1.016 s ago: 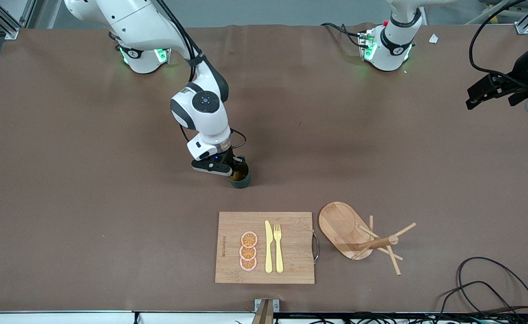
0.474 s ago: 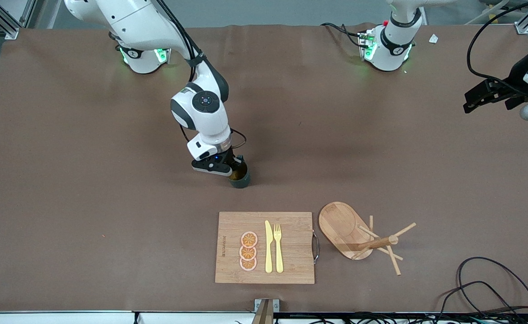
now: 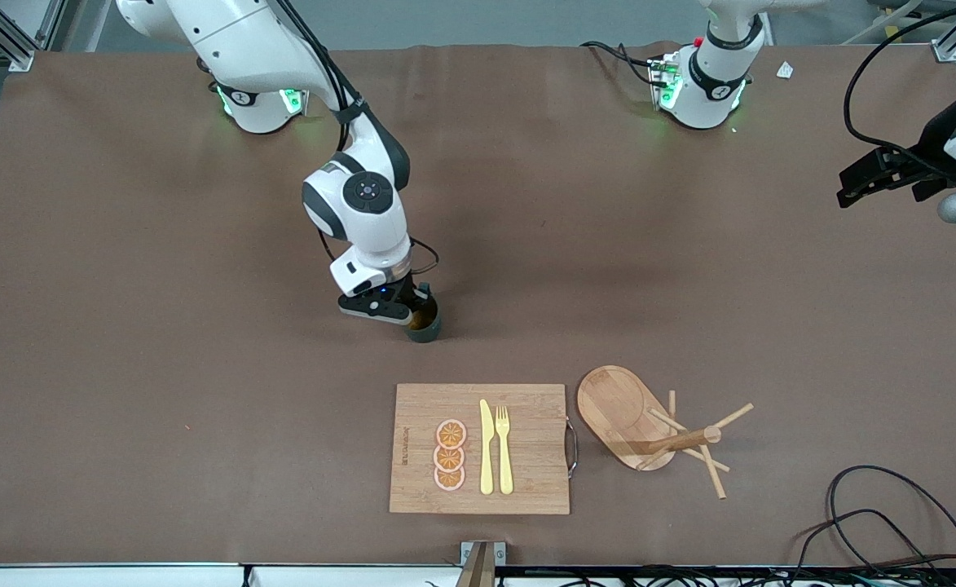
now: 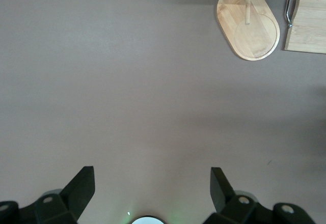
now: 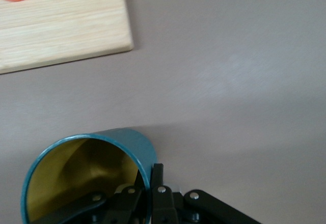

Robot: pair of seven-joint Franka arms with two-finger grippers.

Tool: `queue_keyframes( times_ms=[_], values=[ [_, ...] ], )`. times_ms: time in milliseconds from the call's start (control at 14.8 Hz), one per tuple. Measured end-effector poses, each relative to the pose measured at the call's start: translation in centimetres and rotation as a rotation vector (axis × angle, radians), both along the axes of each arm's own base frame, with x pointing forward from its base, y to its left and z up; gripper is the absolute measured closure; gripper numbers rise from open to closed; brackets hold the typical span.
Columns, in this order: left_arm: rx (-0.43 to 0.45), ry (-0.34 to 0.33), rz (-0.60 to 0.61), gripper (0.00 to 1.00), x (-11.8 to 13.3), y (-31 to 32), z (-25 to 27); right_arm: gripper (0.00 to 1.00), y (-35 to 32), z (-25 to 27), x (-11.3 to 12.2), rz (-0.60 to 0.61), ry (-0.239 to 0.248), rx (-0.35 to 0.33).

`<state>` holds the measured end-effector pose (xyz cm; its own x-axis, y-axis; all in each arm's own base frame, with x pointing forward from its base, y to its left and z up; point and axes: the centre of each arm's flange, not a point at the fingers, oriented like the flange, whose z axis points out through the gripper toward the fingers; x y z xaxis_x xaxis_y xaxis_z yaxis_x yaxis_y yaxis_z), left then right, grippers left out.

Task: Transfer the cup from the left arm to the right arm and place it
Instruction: 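Carry the teal mug with the right gripper away from the cutting board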

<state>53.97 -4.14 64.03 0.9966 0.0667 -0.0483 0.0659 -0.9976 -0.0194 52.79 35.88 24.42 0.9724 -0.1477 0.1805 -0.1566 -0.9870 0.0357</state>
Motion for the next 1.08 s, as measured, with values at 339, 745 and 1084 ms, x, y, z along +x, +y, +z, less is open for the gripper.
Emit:
queue_keyframes(
  times_ms=[339,745,1084],
  values=[
    [0.0,0.002,0.0,0.0,0.1,0.0,-0.1,0.95,-6.9,5.8,2.7,0.251,0.084,-0.126],
    [0.0,0.01,0.001,0.0,0.3,0.1,-0.6,0.95,-23.7,6.5,3.7,0.669,0.148,-0.185],
    [-0.001,0.008,0.001,0.0,0.4,0.1,-0.5,0.95,-32.4,4.5,2.1,0.978,0.143,-0.218]
  ],
)
